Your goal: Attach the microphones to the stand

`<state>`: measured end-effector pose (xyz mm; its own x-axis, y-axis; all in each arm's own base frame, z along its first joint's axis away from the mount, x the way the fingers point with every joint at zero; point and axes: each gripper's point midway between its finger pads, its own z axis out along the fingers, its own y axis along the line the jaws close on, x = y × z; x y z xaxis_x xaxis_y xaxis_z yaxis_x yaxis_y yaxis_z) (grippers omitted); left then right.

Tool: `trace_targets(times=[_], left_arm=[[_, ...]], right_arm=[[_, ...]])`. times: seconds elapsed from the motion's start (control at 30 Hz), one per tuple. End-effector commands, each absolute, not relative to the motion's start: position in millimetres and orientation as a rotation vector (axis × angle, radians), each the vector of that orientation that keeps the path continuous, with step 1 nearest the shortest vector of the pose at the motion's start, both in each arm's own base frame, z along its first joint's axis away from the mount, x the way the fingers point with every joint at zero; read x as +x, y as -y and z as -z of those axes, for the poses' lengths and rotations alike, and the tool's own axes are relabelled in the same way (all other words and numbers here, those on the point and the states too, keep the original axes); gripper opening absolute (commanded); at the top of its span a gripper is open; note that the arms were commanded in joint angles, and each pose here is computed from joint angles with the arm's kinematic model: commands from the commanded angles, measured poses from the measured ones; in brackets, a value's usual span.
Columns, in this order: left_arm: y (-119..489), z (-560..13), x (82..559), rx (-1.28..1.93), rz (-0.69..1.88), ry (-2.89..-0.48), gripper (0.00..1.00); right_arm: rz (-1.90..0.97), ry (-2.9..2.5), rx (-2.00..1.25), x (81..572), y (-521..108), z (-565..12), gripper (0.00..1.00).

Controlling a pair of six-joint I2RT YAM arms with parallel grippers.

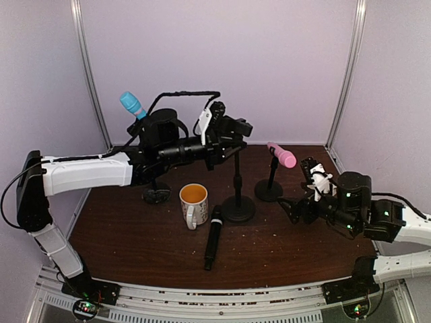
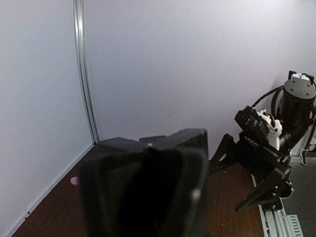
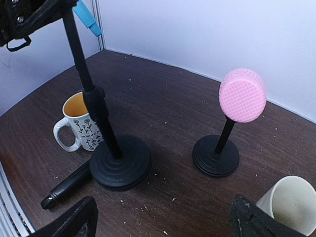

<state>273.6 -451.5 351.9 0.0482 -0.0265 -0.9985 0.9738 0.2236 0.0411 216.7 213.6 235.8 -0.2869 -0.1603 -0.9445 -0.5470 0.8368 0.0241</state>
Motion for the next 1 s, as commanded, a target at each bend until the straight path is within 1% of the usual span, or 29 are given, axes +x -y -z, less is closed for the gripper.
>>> trace_targets(times=[0.0,0.2,0.43,0.47,0.5,0.6,0.67,0.73,0.8,0.87,0.97], left_arm=[[460.6,-362.5,238.4,1.080,1.058,-1.139,0.00],[473.5,-332.3,216.6,1.103,1.097,-1.143,0.00],[476.5,-292.8,205.0,1.148,1.073,-1.200,0.01],[476.3,-288.0,203.6,1.157,1.069,-1.205,0.04],[475.8,-283.5,202.0,1.165,1.066,-1.212,0.09],[471.1,-273.7,201.7,1.163,1.010,-1.236,0.42],[464.3,-266.0,203.0,1.150,0.956,-1.249,0.57],[457.8,-263.5,202.0,1.143,0.934,-1.255,0.64],[450.6,-259.7,199.7,1.143,0.918,-1.262,0.74],[443.6,-256.6,196.4,1.138,0.900,-1.264,0.77],[433.3,-245.1,193.9,1.125,0.864,-1.297,0.77]], right_arm=[[-0.451,-1.888,-0.509,209.2,-206.3,-218.9,0.90],[-0.553,-1.895,-0.542,196.2,-213.0,-192.9,0.80],[-0.611,-1.837,-0.593,194.4,-230.0,-168.3,0.69],[-0.613,-1.815,-0.605,195.0,-233.4,-167.5,0.68],[-0.612,-1.794,-0.618,195.7,-237.0,-166.0,0.67],[-0.613,-1.742,-0.651,198.6,-248.4,-163.3,0.67],[-0.627,-1.717,-0.668,200.5,-257.9,-164.8,0.67],[-0.649,-1.689,-0.703,199.3,-269.9,-166.9,0.69],[-0.662,-1.653,-0.760,196.1,-283.6,-168.7,0.71],[-0.669,-1.642,-0.826,192.2,-297.8,-163.4,0.72],[-0.682,-1.613,-0.865,189.2,-313.8,-164.1,0.72]])
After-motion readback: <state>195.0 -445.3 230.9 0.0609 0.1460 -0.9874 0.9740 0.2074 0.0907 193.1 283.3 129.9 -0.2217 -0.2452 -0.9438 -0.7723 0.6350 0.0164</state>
